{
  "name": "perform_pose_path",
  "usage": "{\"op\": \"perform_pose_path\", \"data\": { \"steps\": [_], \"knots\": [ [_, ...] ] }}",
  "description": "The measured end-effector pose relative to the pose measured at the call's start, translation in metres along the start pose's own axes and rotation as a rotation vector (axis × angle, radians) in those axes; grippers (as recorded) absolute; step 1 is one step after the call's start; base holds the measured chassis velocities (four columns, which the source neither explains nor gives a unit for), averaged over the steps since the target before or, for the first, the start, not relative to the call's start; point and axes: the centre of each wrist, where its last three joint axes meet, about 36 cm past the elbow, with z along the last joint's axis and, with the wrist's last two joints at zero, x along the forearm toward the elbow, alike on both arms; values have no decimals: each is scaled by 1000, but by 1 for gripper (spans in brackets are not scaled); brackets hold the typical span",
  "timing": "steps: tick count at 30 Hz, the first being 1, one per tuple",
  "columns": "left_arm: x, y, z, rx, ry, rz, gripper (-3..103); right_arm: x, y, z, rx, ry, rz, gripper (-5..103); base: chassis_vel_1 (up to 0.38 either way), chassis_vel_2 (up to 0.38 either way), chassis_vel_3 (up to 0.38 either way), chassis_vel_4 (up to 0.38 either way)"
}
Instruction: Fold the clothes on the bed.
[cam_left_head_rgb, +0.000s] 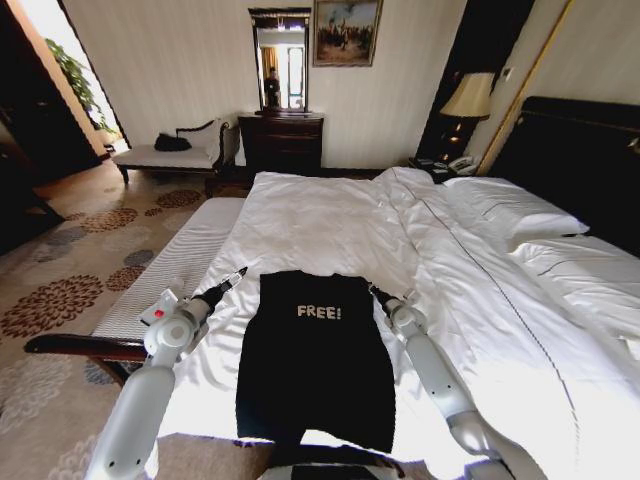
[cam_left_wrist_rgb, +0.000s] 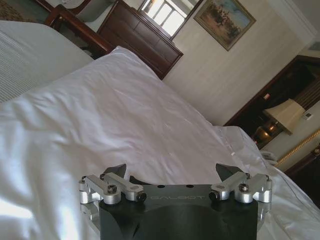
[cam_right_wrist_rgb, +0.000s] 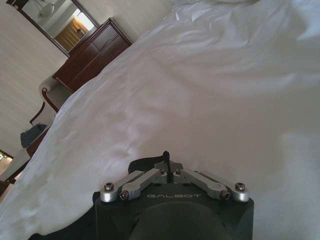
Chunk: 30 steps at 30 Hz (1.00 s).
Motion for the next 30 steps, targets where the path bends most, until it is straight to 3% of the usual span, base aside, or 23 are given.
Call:
{"op": "perform_pose_path", "data": {
  "steps": [6,7,10,11,17,23,30],
  "knots": [
    [-43,11,-8,22,19,7,100,2,10,-4,-7,-38,-11,0,0,0,0,0],
    [-64,11,-14,23,24,15,100,4,12,-4,-6,-46,-15,0,0,0,0,0],
    [-102,12,-13,-2,46,3,100,8,12,-1,8,-55,-11,0,0,0,0,0],
    [-102,12,-13,-2,46,3,100,8,12,-1,8,-55,-11,0,0,0,0,0],
    [-162,24,25,-29,131,-73,100,13,6,4,24,-63,3,0,0,0,0,0],
    [-183,25,45,-46,163,-98,100,17,1,7,39,-65,13,0,0,0,0,0],
    [-193,20,54,-50,174,-51,100,18,-1,7,46,-66,19,0,0,0,0,0]
  ]
}}
